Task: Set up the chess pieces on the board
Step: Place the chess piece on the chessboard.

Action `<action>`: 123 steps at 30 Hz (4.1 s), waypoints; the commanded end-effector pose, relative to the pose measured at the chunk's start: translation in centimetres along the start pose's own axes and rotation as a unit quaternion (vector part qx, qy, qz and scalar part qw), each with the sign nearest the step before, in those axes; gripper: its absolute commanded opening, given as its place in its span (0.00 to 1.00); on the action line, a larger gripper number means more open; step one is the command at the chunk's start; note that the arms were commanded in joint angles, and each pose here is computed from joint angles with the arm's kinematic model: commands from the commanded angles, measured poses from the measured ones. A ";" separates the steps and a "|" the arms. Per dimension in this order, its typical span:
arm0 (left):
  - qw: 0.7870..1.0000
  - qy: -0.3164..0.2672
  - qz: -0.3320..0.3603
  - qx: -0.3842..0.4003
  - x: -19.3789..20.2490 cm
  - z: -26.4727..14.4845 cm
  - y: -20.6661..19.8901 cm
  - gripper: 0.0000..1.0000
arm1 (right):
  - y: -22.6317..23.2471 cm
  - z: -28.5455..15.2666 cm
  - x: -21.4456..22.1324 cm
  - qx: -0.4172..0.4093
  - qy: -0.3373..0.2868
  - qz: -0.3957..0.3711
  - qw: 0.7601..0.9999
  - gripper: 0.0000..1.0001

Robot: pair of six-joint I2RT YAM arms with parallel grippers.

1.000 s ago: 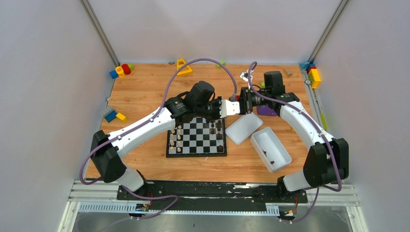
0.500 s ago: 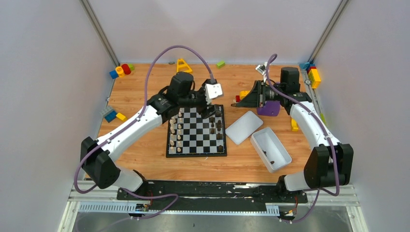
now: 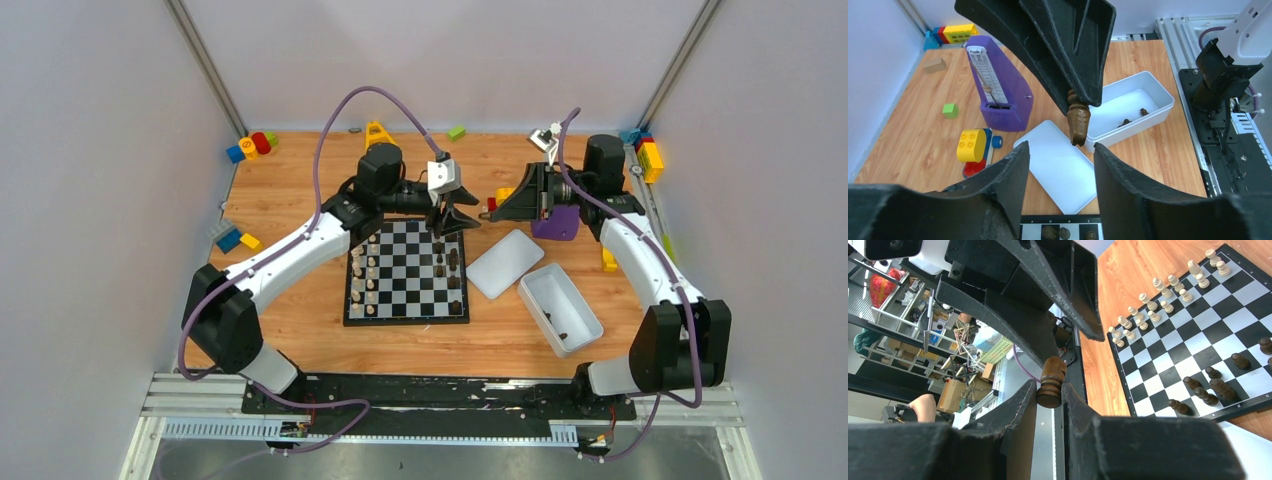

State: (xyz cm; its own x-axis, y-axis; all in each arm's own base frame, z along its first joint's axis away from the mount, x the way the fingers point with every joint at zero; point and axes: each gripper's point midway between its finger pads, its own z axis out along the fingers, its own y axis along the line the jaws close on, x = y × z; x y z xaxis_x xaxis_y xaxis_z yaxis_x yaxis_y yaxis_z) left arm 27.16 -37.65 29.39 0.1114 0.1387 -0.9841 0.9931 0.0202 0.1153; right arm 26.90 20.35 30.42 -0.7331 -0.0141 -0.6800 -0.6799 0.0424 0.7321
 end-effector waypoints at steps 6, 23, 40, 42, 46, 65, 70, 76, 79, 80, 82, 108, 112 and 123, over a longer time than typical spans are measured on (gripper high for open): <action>0.998 -0.046 0.011 0.034 -2.3 0.7 -0.7 0.49 | 0.2 -0.1 -0.2 -0.016 0.004 -0.006 1.000 0.00; 0.998 -0.034 0.014 0.045 -2.2 1.5 -1.2 0.31 | -0.1 -0.2 0.0 -0.013 0.002 -0.005 1.000 0.00; 0.998 -0.035 0.015 0.046 -3.0 1.3 -1.2 0.18 | -1.1 -0.2 0.3 -0.003 -0.003 0.000 1.000 0.00; 0.998 -0.035 0.015 0.046 -3.0 1.3 -1.2 0.14 | -1.2 -0.2 0.4 -0.001 -0.004 0.001 1.000 0.01; 0.998 -0.032 0.014 0.049 -2.8 1.3 -1.3 0.01 | -1.2 -0.2 0.3 0.004 -0.007 -0.002 1.000 0.11; 0.986 0.155 0.056 0.032 4.3 -3.8 -3.7 0.00 | -2.4 -4.9 -1.4 0.093 -0.059 -0.066 0.992 0.50; 0.959 0.276 0.060 0.030 8.1 -5.3 -4.3 0.00 | -3.1 -7.2 -1.1 0.133 -0.085 -0.077 0.984 0.49; 0.925 0.375 0.049 0.036 10.6 -5.4 -5.0 0.00 | -3.6 -9.7 -0.5 0.171 -0.110 -0.094 0.975 0.48; 0.908 0.415 0.046 0.039 11.7 -4.7 -4.8 0.00 | -4.0 -10.6 0.0 0.185 -0.119 -0.098 0.971 0.48; 0.901 0.429 0.041 0.049 12.0 -4.7 -5.4 0.00 | -4.0 -10.9 0.1 0.189 -0.122 -0.100 0.969 0.48; 0.886 0.459 0.030 0.060 12.9 -4.5 -5.7 0.00 | -3.9 -11.5 0.1 0.193 -0.128 -0.102 0.967 0.48; 0.773 0.623 -0.024 0.118 20.0 -1.4 -8.6 0.00 | -2.6 -13.3 0.5 0.168 -0.148 -0.098 0.970 0.47; 0.768 0.630 -0.023 0.117 20.3 -1.2 -8.5 0.00 | -2.5 -13.3 0.5 0.164 -0.148 -0.096 0.970 0.47; 0.757 0.643 -0.021 0.113 21.3 -0.5 -8.3 0.04 | -2.5 -13.3 0.7 0.160 -0.149 -0.092 0.972 0.47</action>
State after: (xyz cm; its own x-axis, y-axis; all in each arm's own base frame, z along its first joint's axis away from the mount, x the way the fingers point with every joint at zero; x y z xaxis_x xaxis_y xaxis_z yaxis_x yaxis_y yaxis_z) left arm 21.33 -33.93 7.23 0.0960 0.9948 -0.0352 0.9909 -0.0988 -0.0918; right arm 28.67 6.76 28.16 -0.5646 0.2537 -0.7854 -0.6794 0.3975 0.6168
